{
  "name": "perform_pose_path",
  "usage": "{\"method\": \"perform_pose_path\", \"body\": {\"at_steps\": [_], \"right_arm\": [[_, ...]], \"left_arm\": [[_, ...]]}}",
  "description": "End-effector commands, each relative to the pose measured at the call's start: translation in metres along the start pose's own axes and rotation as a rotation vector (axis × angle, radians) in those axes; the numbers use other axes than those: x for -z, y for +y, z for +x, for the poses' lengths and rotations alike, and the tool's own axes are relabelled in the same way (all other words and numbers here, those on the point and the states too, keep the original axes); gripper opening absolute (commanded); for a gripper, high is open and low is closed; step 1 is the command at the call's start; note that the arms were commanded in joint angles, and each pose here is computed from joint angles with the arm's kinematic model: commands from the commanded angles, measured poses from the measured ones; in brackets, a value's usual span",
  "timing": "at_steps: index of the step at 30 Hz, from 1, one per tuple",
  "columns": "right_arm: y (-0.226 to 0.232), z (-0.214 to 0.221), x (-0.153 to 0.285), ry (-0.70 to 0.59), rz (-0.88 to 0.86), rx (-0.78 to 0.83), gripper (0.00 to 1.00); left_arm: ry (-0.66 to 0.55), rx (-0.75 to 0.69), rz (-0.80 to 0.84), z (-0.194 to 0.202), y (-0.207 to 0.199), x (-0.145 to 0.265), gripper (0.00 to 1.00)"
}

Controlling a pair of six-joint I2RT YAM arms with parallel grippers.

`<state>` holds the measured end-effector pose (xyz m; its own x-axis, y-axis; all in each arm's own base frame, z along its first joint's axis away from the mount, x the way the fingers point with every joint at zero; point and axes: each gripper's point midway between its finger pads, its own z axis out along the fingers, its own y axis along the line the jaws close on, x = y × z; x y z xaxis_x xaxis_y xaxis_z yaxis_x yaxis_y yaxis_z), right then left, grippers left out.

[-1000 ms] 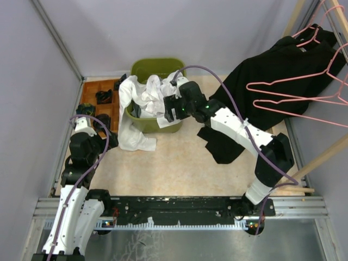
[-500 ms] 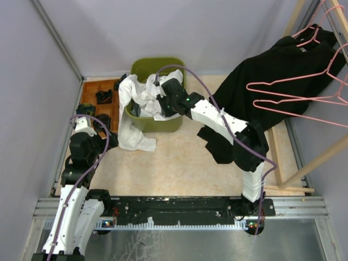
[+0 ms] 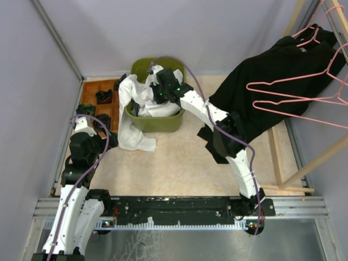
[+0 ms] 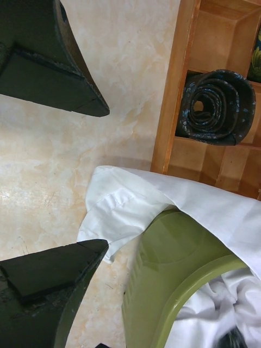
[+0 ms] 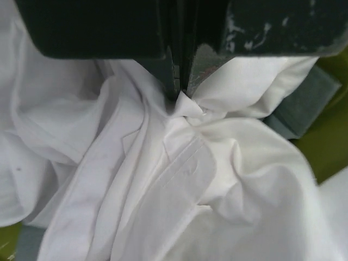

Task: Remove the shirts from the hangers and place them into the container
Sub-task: Place the shirt in the bin.

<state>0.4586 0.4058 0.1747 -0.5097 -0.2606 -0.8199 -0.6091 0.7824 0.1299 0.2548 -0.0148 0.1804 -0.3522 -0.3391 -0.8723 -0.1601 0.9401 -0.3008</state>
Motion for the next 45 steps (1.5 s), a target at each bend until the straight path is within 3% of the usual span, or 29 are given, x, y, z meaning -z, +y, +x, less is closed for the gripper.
{"method": "perform_pose_path", "body": {"at_steps": [1,6,14,19,24,28,34,41,45], "right_arm": [[0.007,0.076,-0.037,0.252,-0.115,-0.063,0.02],[-0.015,0.097,-0.034,0.274,-0.001,-0.052,0.1],[0.002,-0.011,0.041,0.044,-0.04,0.026,0.52],[0.029,-0.036,0.066,-0.049,-0.083,0.07,0.67],[0.07,-0.037,0.079,-0.134,-0.05,0.189,0.71],[0.101,-0.037,0.1,-0.282,-0.089,0.253,0.71],[0.1,-0.043,0.156,-0.516,-0.067,0.317,0.77],[0.094,-0.027,0.195,-0.515,-0.099,0.271,0.8],[0.093,-0.012,0.213,-0.503,-0.132,0.223,0.8]], "left_arm": [[-0.034,-0.002,-0.015,-0.006,0.004,0.003,0.99],[-0.042,-0.003,-0.004,-0.006,0.002,0.003,0.99],[-0.032,-0.003,-0.001,-0.006,0.001,0.002,0.99],[-0.05,0.006,-0.011,-0.009,0.003,0.004,0.99],[-0.047,0.015,-0.012,-0.008,0.002,0.004,0.99],[-0.049,0.026,-0.027,-0.009,0.005,0.004,0.99],[0.031,0.051,0.01,0.011,-0.002,-0.007,0.99],[0.302,0.253,0.089,0.079,-0.024,-0.037,0.99],[0.303,0.317,0.069,0.104,-0.017,-0.058,0.99]]}}
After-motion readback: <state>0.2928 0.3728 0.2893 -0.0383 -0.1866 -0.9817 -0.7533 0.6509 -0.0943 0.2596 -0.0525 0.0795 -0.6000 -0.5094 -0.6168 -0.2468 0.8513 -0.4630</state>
